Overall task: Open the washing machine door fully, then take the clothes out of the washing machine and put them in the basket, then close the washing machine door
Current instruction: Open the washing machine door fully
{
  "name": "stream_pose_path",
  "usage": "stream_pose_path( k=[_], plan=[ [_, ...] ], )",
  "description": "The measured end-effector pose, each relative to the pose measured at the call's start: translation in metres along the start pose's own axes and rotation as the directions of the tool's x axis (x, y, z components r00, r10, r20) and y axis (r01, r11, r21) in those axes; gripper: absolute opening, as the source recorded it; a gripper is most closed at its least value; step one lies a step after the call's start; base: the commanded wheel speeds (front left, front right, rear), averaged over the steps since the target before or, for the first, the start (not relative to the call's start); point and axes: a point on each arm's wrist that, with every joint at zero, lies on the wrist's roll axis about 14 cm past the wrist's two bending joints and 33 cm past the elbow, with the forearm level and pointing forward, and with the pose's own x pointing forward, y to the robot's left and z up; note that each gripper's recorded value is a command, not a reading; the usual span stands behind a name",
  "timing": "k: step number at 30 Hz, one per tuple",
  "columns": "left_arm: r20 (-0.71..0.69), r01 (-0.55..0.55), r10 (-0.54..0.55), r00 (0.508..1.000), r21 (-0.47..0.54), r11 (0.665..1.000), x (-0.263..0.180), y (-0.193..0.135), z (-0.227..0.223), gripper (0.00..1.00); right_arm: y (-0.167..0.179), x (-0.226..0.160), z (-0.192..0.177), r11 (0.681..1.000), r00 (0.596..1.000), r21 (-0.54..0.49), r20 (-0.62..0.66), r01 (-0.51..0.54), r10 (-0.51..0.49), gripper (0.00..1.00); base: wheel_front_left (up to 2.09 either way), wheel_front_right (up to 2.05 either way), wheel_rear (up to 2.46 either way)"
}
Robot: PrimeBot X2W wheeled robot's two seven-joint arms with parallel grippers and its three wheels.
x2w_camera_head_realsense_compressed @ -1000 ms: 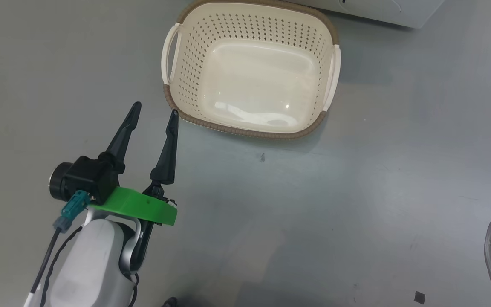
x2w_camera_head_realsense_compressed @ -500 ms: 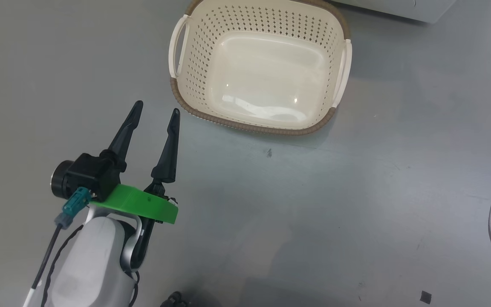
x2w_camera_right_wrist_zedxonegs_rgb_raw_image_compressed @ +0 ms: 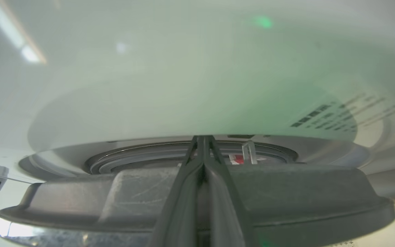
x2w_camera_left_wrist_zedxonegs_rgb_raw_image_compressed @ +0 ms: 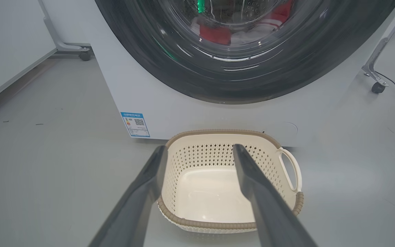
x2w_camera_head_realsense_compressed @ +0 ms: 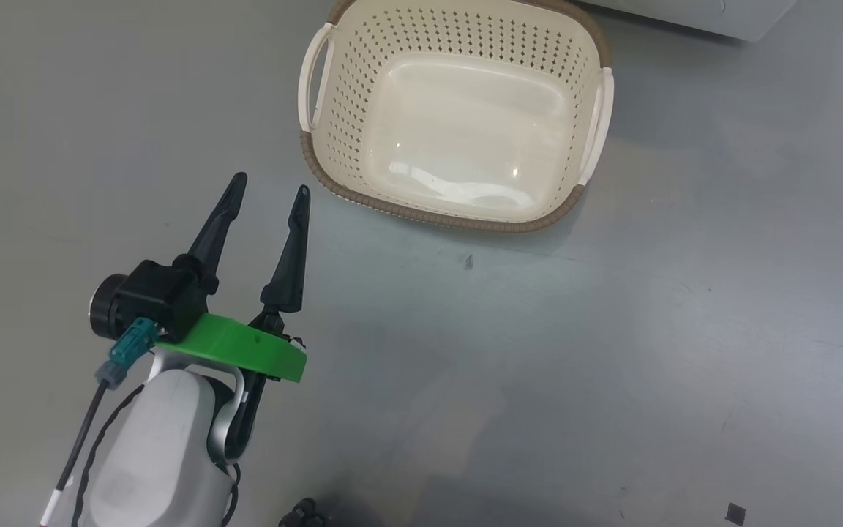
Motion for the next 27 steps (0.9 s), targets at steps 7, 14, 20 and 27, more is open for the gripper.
stream_pose_path(
  k=[7,14,20,27],
  plan=[
    [0.005,-0.003,0.003,1.000,-0.002,1.000,-0.001,0.001,0.002,1.00,-0.005,0.000,-0.005,0.998,0.999,0.055,-0.051,0.015,-0.012,0.00,0.00,0.00,0.00],
    [0.010,0.000,0.000,1.000,-0.003,1.000,-0.002,0.000,0.005,1.00,-0.003,-0.001,-0.012,0.997,0.996,0.073,-0.086,0.021,-0.015,0.00,0.00,0.00,0.00],
    [0.023,0.008,-0.008,1.000,-0.005,1.000,-0.003,-0.003,0.010,1.00,0.002,-0.005,-0.018,0.996,0.994,0.080,-0.108,0.032,-0.023,0.00,0.00,0.00,0.00],
    [0.039,0.021,-0.021,0.999,-0.007,1.000,-0.006,-0.008,0.017,1.00,0.003,-0.013,-0.027,0.995,0.990,0.091,-0.134,0.047,-0.035,0.00,0.00,0.00,0.00]
  ],
)
